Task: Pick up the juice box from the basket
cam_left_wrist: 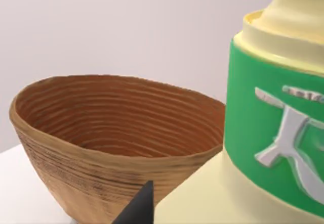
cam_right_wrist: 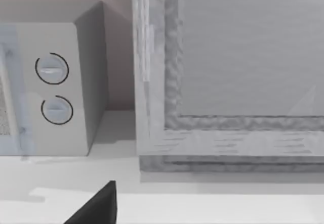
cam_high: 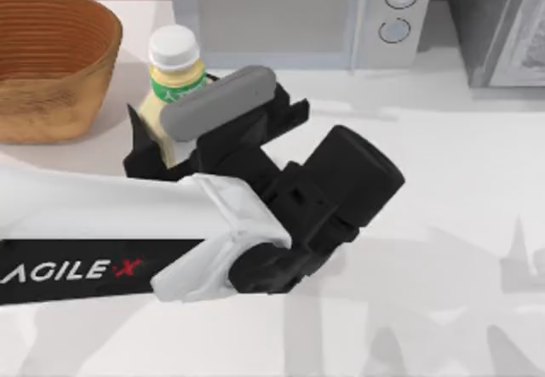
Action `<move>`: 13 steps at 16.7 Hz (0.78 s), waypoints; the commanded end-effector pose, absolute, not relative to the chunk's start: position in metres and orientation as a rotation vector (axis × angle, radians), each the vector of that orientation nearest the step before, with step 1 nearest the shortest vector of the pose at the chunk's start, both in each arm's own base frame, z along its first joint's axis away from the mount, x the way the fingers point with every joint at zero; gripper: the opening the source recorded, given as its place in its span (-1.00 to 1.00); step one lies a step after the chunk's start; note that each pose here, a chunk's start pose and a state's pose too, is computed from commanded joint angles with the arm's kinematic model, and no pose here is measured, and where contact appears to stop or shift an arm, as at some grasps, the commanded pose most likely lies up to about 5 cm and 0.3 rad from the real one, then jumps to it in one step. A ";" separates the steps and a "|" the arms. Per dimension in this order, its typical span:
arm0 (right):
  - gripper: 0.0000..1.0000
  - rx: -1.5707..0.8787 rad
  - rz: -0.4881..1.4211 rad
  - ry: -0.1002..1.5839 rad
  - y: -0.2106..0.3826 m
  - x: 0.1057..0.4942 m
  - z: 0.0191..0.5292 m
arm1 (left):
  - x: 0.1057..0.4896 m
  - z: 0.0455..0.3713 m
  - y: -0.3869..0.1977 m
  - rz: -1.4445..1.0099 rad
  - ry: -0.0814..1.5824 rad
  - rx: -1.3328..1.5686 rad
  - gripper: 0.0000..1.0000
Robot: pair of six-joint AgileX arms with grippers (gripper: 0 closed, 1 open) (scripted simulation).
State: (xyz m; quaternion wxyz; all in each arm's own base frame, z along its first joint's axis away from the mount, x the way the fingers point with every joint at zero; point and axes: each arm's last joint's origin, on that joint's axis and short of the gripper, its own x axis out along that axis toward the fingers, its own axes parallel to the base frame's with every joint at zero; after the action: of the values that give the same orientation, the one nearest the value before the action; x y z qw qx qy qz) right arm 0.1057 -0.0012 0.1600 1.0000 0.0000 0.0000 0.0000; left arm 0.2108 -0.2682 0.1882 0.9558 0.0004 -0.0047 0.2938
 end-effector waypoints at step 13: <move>1.00 0.000 0.000 0.000 -0.001 0.106 0.160 | 0.220 0.169 -0.280 0.591 0.010 0.019 -1.00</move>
State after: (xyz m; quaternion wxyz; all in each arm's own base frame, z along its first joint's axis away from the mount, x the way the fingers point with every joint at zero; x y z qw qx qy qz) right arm 0.1057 -0.0012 0.1600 1.0000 0.0000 0.0000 0.0000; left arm 0.2199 -0.2803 0.1685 0.9566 0.0096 0.0049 0.2913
